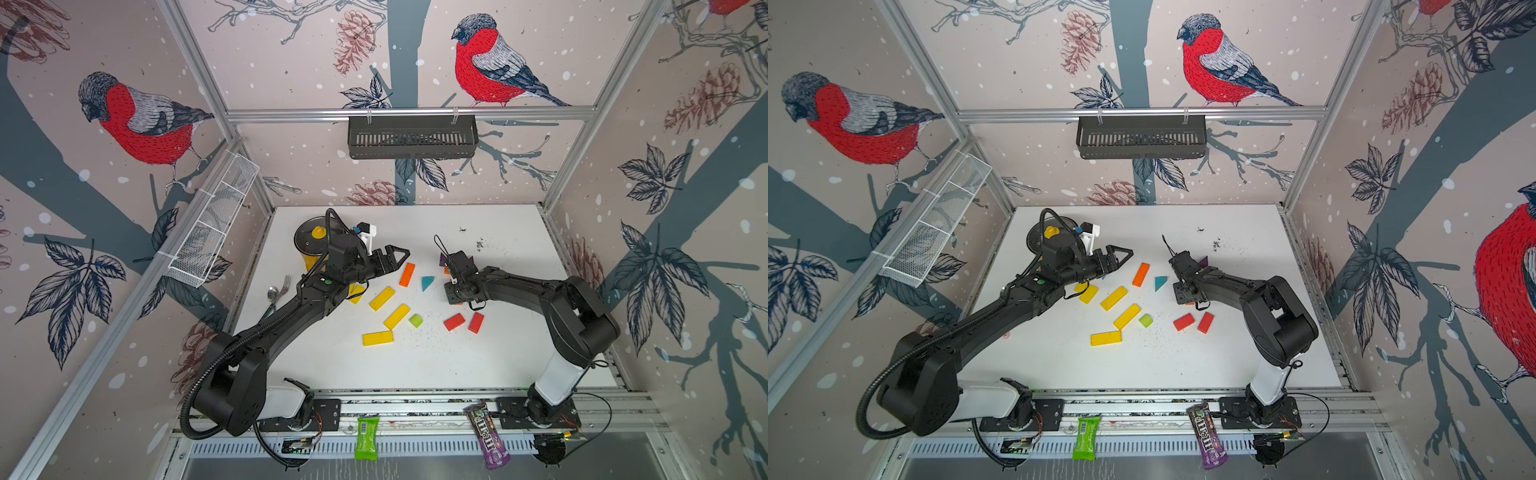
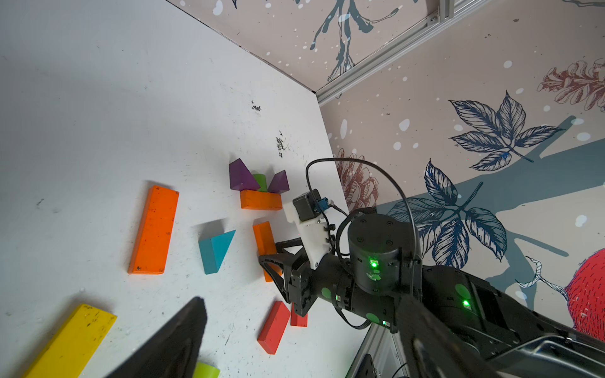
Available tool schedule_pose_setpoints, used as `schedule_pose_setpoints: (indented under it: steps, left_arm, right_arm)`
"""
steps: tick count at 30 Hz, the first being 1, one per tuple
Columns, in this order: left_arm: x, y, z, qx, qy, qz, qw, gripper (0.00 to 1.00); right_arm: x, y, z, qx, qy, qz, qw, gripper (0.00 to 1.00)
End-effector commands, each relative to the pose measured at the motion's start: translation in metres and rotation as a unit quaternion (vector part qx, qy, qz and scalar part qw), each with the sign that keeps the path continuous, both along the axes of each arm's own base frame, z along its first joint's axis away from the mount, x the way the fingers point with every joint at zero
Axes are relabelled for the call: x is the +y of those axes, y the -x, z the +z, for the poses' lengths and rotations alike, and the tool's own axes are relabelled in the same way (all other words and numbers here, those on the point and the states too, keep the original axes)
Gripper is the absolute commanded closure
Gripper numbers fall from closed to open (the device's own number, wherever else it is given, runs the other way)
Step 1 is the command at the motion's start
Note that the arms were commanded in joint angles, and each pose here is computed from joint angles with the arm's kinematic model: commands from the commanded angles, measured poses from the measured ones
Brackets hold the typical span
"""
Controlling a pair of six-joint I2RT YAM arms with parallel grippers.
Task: Assemble a carrot with building blocks
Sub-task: Assemble the building block at the center of the board.
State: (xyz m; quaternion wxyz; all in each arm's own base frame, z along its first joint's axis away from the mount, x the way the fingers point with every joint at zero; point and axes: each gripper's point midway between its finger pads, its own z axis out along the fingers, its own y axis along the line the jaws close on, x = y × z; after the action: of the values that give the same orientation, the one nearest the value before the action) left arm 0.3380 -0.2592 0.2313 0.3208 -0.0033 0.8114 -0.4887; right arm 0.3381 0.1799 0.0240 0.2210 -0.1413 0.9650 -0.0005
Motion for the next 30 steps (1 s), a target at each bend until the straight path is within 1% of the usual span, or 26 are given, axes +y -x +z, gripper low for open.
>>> schedule_pose_setpoints:
  steps: [1,2,4,8,14,18,23,30]
  left_arm:
    - [-0.002,-0.001,0.011,-0.019,0.010,-0.006,1.000,0.08]
    - [-0.003,-0.001,0.012,-0.019,0.011,-0.007,1.000,0.08]
    - [-0.003,-0.001,0.012,-0.019,0.012,-0.007,1.000,0.08]
    - [-0.003,-0.001,0.011,-0.018,0.011,-0.006,1.000,0.08]
    - [-0.004,0.000,0.012,-0.018,0.013,-0.009,1.000,0.08]
    - [-0.004,0.000,0.012,-0.018,0.012,-0.009,1.000,0.08]
    - [-0.004,0.000,0.013,-0.020,0.013,-0.009,1.000,0.08]
    - [-0.004,0.000,0.012,-0.021,0.010,-0.009,1.000,0.08]
  right_arm:
    - [-0.001,0.002,0.004,-0.001,-0.002,-0.006,1.000,0.53]
    - [-0.003,0.003,0.004,-0.002,0.001,-0.011,1.000,0.51]
    - [-0.008,0.006,0.005,0.001,0.009,-0.020,1.000,0.50]
    - [-0.020,0.013,0.003,0.008,0.015,-0.040,0.999,0.50]
    - [-0.041,0.018,0.003,0.012,0.007,-0.076,0.997,0.51]
    - [-0.058,0.015,0.010,0.003,0.002,-0.103,0.995,0.51]
    - [-0.083,0.002,0.006,0.002,0.004,-0.142,0.990,0.50]
    - [-0.089,-0.014,0.018,-0.014,-0.004,-0.156,0.988,0.49]
